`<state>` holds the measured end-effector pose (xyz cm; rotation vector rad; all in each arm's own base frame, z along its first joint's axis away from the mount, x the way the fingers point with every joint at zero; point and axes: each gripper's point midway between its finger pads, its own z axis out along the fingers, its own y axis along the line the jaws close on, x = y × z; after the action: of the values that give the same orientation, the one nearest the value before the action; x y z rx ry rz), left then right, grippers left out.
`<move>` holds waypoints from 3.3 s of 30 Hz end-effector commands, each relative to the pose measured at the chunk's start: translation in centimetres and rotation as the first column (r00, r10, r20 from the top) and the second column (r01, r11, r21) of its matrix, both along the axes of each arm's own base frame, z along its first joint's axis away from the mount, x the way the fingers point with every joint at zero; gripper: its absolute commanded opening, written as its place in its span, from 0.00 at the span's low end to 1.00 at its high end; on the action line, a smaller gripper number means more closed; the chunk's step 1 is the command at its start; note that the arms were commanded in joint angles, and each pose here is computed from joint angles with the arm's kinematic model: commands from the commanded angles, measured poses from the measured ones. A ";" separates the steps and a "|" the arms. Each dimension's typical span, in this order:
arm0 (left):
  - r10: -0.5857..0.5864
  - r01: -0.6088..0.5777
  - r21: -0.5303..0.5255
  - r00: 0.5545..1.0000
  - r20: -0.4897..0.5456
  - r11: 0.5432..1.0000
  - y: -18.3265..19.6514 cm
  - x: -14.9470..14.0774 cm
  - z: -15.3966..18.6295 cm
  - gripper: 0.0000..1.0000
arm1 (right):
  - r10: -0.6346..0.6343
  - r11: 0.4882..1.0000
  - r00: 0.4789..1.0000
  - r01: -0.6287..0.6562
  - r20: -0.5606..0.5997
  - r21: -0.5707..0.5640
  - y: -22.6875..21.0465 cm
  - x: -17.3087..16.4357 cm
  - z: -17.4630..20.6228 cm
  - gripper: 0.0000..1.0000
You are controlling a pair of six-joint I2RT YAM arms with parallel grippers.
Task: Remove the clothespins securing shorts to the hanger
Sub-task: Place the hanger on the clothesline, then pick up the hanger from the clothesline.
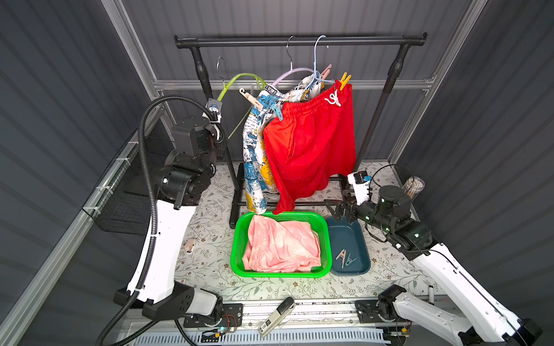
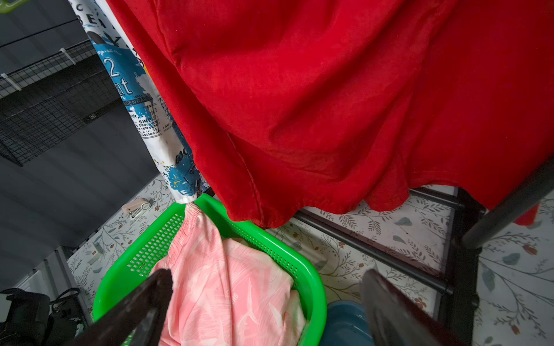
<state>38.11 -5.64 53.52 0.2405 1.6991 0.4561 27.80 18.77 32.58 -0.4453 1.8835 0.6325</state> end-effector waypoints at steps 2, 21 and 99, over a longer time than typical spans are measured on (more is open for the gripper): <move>0.071 -0.065 -0.039 0.977 0.202 0.997 1.0 0.7 5.5 0.00 | -0.035 0.999 0.997 0.035 0.066 -0.006 -0.7 0.4 1.9 0.99; 0.179 -0.180 -0.008 0.967 0.182 0.984 1.5 7.3 4.8 0.00 | -0.037 0.999 0.995 0.037 0.088 -0.006 0.2 2.3 3.2 0.99; -0.601 0.587 -0.387 0.793 0.101 0.711 -11.2 1.5 1.4 0.62 | -0.015 0.999 0.998 0.018 -0.067 0.041 0.6 1.1 -2.5 0.99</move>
<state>40.47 -17.53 51.79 0.4776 1.7071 -0.4320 29.00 19.79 30.58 -0.3964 1.9166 0.6941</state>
